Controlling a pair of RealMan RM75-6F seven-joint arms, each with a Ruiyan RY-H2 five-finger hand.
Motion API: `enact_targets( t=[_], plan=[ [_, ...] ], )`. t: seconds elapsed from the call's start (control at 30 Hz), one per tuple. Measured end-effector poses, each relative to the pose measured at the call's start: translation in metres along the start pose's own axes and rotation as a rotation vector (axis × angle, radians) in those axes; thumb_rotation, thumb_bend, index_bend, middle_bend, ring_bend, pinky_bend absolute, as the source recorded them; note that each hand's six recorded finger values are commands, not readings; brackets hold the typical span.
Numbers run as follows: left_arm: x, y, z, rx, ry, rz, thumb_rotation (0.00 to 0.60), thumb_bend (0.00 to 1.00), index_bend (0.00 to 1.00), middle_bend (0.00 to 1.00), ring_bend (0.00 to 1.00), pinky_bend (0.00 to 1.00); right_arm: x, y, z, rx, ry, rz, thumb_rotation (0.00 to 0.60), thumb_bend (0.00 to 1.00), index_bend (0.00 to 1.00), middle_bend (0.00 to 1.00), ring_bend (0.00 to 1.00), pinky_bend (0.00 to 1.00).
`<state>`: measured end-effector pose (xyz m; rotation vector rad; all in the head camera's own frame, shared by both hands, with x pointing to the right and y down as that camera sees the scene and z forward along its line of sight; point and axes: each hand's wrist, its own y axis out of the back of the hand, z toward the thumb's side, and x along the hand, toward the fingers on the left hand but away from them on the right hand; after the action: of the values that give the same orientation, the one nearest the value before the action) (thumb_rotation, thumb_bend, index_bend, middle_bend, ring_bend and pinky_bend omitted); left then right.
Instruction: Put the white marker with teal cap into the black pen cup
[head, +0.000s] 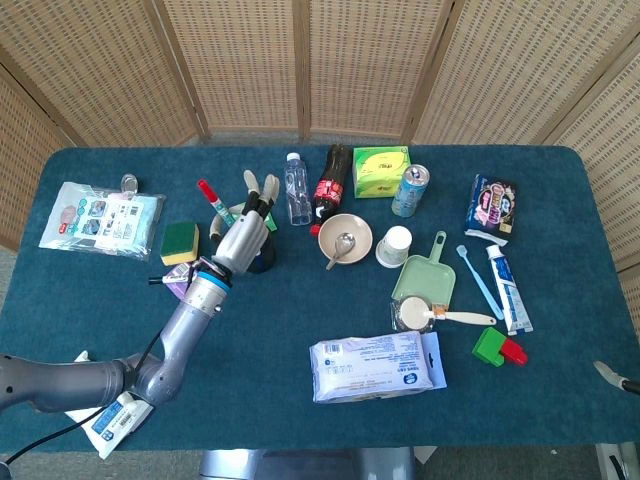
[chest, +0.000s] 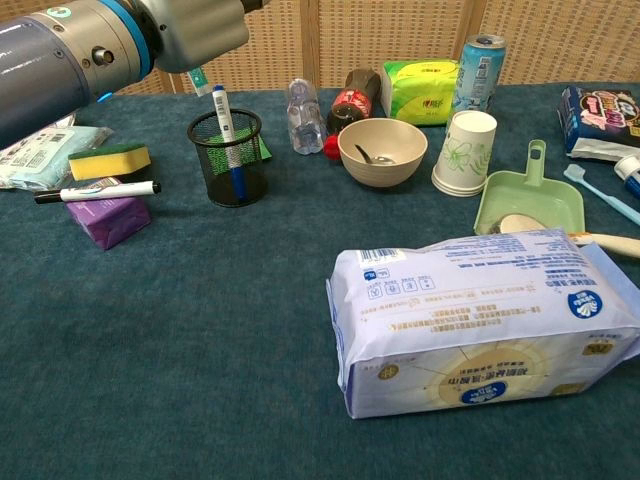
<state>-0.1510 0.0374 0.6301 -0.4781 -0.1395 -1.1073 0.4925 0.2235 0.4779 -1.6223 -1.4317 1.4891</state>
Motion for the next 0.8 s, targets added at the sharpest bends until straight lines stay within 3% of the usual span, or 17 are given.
enact_targets(
  t=[0.37, 0.43, 0.6, 0.8],
  plan=[
    [0.007, 0.019, 0.019, 0.121, 0.027, 0.028, 0.6, 0.38, 0.58, 0.0, 0.0, 0.25, 0.0, 0.004, -0.002, -0.017, -0.006, -0.013, 0.6, 0.0, 0.0, 0.0, 0.0, 0.0],
    [0.007, 0.019, 0.022, 0.138, 0.029, 0.026, 0.6, 0.38, 0.52, 0.0, 0.0, 0.25, 0.0, 0.005, -0.004, -0.021, -0.009, -0.016, 0.6, 0.0, 0.0, 0.0, 0.0, 0.0],
    [0.007, 0.021, 0.032, 0.157, 0.032, 0.018, 0.6, 0.38, 0.27, 0.0, 0.0, 0.25, 0.0, 0.007, -0.004, -0.026, -0.008, -0.018, 0.6, 0.0, 0.0, 0.0, 0.0, 0.0],
    [0.006, 0.022, 0.035, 0.15, 0.031, 0.028, 0.6, 0.38, 0.12, 0.0, 0.0, 0.25, 0.0, 0.006, -0.004, -0.023, -0.006, -0.016, 0.6, 0.0, 0.0, 0.0, 0.0, 0.0]
  ],
)
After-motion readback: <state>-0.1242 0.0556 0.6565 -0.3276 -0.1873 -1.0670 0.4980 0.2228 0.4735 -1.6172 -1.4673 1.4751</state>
